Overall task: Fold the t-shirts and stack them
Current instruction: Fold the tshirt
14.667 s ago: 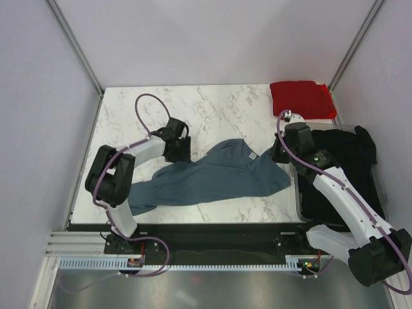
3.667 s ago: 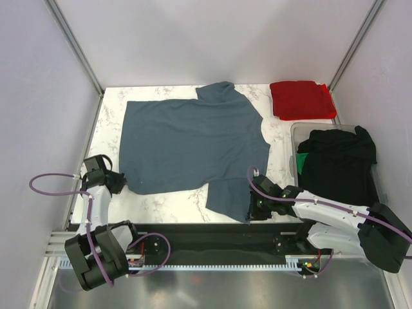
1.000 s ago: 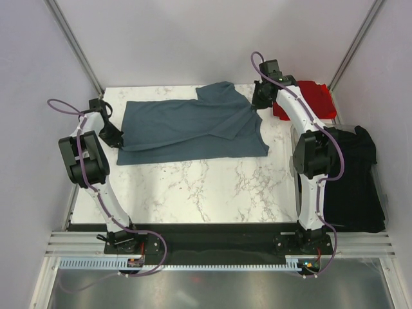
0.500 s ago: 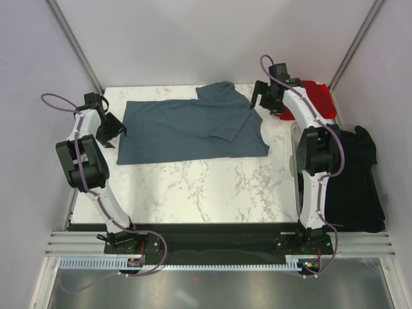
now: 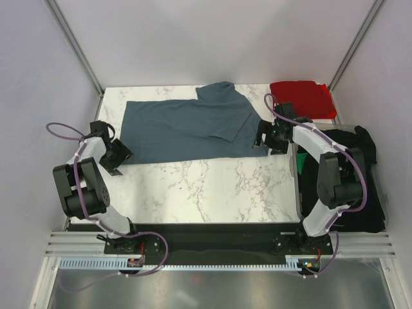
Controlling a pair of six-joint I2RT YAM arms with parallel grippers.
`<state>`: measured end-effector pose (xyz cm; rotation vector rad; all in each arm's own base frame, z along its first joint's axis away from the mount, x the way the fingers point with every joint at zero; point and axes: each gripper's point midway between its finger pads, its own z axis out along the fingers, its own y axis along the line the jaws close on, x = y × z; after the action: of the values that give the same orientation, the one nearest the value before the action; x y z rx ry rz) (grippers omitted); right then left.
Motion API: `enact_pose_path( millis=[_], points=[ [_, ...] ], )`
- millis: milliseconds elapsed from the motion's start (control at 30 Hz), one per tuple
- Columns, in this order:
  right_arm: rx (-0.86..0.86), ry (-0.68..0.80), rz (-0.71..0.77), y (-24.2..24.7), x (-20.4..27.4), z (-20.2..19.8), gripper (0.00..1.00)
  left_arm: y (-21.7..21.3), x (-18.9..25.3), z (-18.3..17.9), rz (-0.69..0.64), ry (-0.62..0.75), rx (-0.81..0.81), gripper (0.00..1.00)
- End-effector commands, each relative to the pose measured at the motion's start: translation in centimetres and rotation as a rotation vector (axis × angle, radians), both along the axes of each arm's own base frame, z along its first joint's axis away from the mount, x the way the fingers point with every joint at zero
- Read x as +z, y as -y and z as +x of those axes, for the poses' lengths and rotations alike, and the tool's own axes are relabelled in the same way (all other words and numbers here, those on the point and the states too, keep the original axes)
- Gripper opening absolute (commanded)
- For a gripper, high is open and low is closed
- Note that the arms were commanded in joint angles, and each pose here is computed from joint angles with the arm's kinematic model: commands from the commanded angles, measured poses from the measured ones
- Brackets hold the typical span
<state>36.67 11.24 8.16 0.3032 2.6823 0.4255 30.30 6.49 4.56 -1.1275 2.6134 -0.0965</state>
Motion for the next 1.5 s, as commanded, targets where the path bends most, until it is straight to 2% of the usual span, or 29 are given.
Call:
enact_pose_path(
  millis=[0, 400, 567, 633, 667, 733, 767, 800, 867, 900, 967, 1000, 1067, 1100, 1133, 1167, 1267, 1367, 1433, 1467],
  points=[
    [0.016, 0.027, 0.021, -0.5, -1.4, 1.2, 0.9, 0.2, -0.2, 2.1, -0.034, 0.077, 0.024, 0.75],
    [0.009, -0.014, -0.015, -0.1, -5.5, 2.0, 0.86, -1.4, -2.0, 4.1, 0.008, 0.051, 0.081, 0.72],
    [0.011, -0.016, -0.038, 0.3, -6.1, 2.0, 0.78, -2.2, -3.0, 4.3, 0.034, 0.025, 0.102, 0.63],
    [0.01, -0.016, -0.047, 0.5, -6.3, 2.0, 0.68, -2.6, -3.0, 4.5, 0.053, 0.02, 0.107, 0.56],
    [0.008, -0.014, -0.049, 0.5, -6.3, 2.0, 0.59, -2.8, -3.0, 4.7, 0.058, 0.022, 0.109, 0.46],
    [0.004, -0.007, -0.061, 0.7, -6.4, 2.2, 0.47, -3.1, -2.3, 5.6, 0.066, 0.045, 0.108, 0.37],
    [0.0, -0.007, -0.066, 0.9, -6.3, 2.2, 0.4, -3.1, -2.3, 5.9, 0.064, 0.046, 0.102, 0.27],
    [0.0, 0.0, -0.067, 0.8, -6.2, 2.5, 0.26, -3.2, -2.1, 6.3, 0.064, 0.055, 0.096, 0.22],
    [0.0, 0.004, -0.066, 0.7, -5.9, 2.8, 0.14, -3.0, -1.0, 7.6, 0.045, 0.083, 0.079, 0.1],
    [-0.003, 0.025, -0.06, 0.6, -5.0, 3.8, 0.02, -3.0, -0.7, 8.0, 0.044, 0.088, 0.071, 0.07],
    [0.007, 0.032, -0.031, -0.1, -3.5, 4.5, 0.0, -2.3, 1.2, 9.4, 0.002, 0.13, 0.043, 0.02],
    [0.01, 0.095, -0.012, -0.5, -0.8, 6.2, 0.0, -2.3, 2.6, 9.8, 0.005, 0.154, 0.038, 0.02],
    [0.015, 0.137, -0.007, -0.7, 2.1, 6.9, 0.0, -2.4, 5.8, 10.5, 0.013, 0.206, 0.028, 0.02],
    [-0.011, 0.214, -0.034, 0.0, 5.4, 7.7, 0.0, -2.5, 7.1, 10.6, 0.03, 0.227, 0.023, 0.02],
    [-0.024, 0.243, -0.052, 0.4, 6.8, 7.7, 0.0, -3.0, 9.7, 10.6, 0.067, 0.28, 0.03, 0.02],
    [-0.052, 0.275, -0.082, 1.4, 8.5, 7.1, 0.0, -3.0, 10.4, 10.0, 0.079, 0.279, 0.027, 0.03],
    [-0.061, 0.271, -0.078, 1.8, 9.5, 4.8, 0.0, -3.3, 11.9, 8.1, 0.1, 0.294, 0.046, 0.03],
    [-0.06, 0.131, -0.051, 1.7, 4.3, -0.3, 0.0, -2.4, 9.9, 5.0, 0.065, 0.246, 0.063, 0.03],
    [-0.054, 0.085, -0.013, 1.2, 2.4, -2.2, 0.0, -0.9, 6.8, 2.7, 0.008, 0.189, 0.064, 0.04],
    [-0.048, 0.037, -0.012, 1.3, 0.6, -3.9, 0.0, -0.3, 6.6, 2.0, -0.008, 0.203, 0.061, 0.14]
  ],
)
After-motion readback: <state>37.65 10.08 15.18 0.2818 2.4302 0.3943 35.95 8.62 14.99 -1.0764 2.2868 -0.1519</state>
